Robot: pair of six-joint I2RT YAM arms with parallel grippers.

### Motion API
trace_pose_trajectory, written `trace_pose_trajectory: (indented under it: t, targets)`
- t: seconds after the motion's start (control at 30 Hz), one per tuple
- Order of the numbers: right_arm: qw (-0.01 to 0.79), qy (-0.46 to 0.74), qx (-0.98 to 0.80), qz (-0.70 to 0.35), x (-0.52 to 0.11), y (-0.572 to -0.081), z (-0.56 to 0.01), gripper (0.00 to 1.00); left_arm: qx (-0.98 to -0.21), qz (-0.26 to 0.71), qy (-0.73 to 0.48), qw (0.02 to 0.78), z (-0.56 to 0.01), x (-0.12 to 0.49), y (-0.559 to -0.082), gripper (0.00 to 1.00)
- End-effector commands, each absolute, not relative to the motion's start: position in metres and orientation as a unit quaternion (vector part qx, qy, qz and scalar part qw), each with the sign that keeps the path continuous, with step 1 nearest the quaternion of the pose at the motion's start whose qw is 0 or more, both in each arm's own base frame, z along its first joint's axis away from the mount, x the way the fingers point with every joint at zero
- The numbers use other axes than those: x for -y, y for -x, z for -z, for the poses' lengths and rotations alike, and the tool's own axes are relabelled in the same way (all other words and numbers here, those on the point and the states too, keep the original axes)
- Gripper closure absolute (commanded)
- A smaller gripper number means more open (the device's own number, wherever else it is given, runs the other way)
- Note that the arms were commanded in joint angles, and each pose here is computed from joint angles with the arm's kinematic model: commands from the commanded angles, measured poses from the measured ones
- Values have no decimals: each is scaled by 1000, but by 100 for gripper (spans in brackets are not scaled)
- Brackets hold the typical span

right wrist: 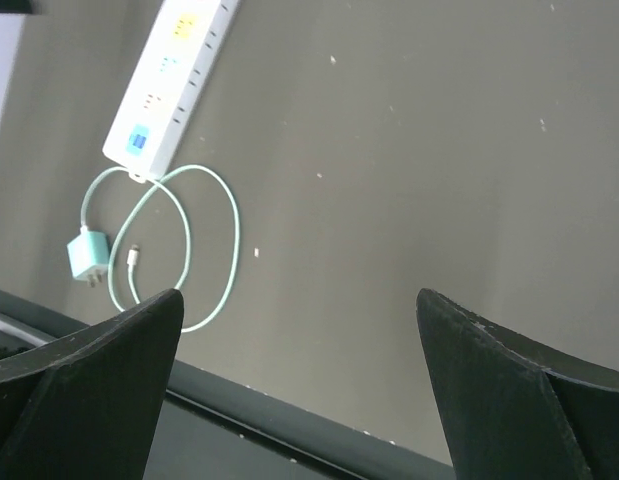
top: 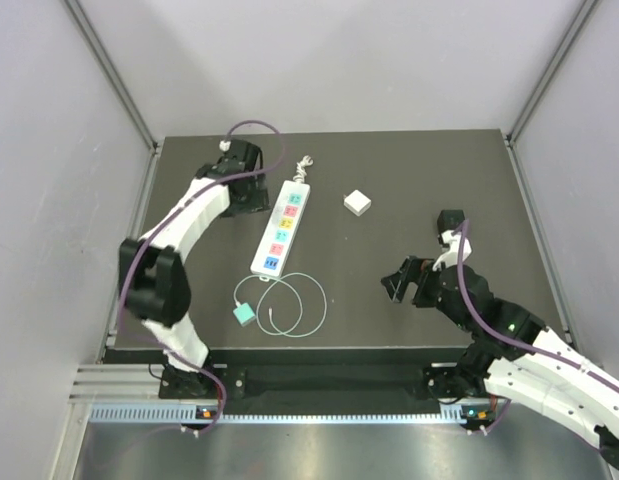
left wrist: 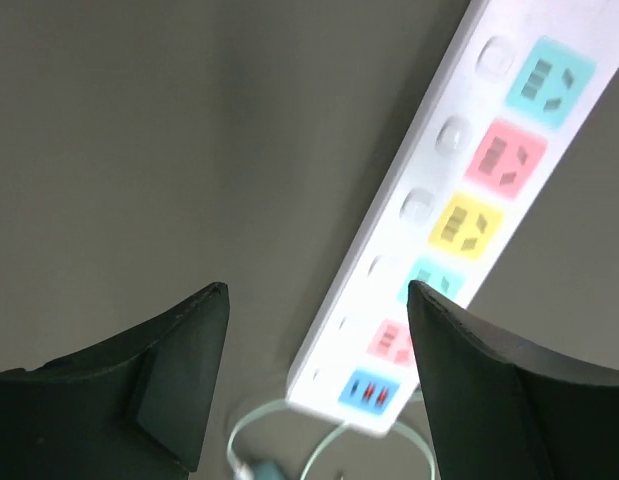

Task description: Insert the plug

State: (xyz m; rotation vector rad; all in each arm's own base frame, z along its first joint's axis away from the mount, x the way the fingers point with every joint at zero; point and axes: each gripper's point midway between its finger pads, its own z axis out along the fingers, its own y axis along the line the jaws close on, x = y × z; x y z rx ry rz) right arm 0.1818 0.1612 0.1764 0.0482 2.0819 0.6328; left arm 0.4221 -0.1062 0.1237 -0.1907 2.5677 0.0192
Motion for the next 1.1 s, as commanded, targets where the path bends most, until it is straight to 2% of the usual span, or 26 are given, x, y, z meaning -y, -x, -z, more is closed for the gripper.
trace_pose_trajectory:
  t: [0.0,0.13,0.23,0.3,0.43,0.63,0.73,0.87,1.07]
  targets:
    - [458,-28,-848,-265,-162,-179,-173,0,-945,-36,118,302,-159,86,-371,23]
    - [455,-25,-848,-271,-165,-178,-171,1,-943,-54,163,287,-160,72,-320,23]
    - [455,-20,-846,-276,-168,-178,-170,1,-950,39,153,268,-149,97,-290,23]
    - [456,-18,-846,-277,-169,-179,-169,0,-953,62,155,251,-131,99,-269,23]
    - [450,-10,-846,-286,-174,-177,-165,0,-965,40,180,186,-103,92,-233,25]
    - [447,-4,-843,-298,-182,-178,-158,0,-965,34,175,192,-105,103,-222,23]
    - [439,9,-850,-290,-184,-178,-155,0,-969,51,176,164,-92,119,-209,24]
    - [436,15,-854,-285,-184,-177,-154,0,-966,-64,205,148,-70,91,-179,25]
    - [445,9,-842,-304,-187,-177,-162,0,-950,-55,277,131,-57,95,-166,25]
